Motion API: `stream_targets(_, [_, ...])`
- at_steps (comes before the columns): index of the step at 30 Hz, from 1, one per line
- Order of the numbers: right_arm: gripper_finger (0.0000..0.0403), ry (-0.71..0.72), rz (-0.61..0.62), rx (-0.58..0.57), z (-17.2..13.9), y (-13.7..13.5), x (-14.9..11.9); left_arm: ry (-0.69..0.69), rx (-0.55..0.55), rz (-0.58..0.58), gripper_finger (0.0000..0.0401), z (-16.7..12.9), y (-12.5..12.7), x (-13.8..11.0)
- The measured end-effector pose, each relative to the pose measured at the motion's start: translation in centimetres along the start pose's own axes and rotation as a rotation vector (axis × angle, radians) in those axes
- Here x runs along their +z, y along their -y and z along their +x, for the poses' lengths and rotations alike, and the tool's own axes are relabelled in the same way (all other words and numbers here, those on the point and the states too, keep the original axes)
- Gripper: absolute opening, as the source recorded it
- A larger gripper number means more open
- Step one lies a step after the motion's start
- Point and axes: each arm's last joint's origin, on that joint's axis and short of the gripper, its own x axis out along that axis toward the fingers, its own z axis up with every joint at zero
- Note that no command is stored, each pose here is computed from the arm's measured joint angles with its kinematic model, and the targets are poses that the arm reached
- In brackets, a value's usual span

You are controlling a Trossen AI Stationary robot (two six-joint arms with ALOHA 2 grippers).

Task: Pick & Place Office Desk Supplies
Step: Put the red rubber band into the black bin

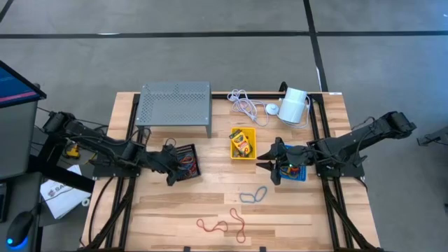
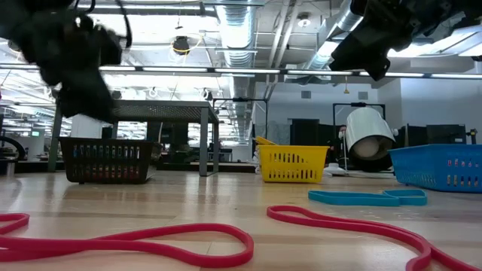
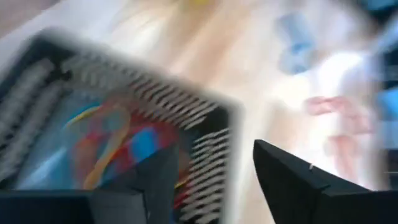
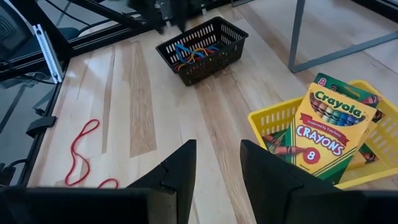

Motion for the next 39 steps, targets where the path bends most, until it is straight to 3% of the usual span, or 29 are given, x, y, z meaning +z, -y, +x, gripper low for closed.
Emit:
stream_targets(7, [0.012,0.0,0.002,0.0,0.0,0.0,0.0,0.272,-0.419,0.123,0.0213,-1.2,3.6,2.8])
stream_targets(11, [0.012,0.0,0.004,0.0,0.0,0.0,0.0,0.224,-0.506,0.29,0.019,-1.4,5.3,1.6])
stream_targets(19, [0.012,-0.005,0.03,0.003,0.0,-0.1,-0.1,0.081,-0.504,0.529,0.0146,1.5,10.1,-1.3])
stream_targets(22, [0.012,-0.008,0.027,0.016,-0.1,-0.4,-0.2,0.047,-0.5,0.563,0.0144,2.8,11.9,-1.8])
stream_targets(29, [0.012,-0.015,0.013,0.039,-0.3,-0.9,-0.5,-0.023,-0.521,0.588,0.018,4.8,14.9,-1.6])
stream_targets(35, [0.012,-0.017,0.01,0.043,-0.4,-1.0,-0.5,-0.216,-0.384,0.701,0.0212,5.8,15.7,-1.9])
stream_targets(39, [0.012,-0.017,0.01,0.042,-0.4,-1.0,-0.5,-0.257,-0.36,0.765,0.0218,6.5,16.7,-2.1])
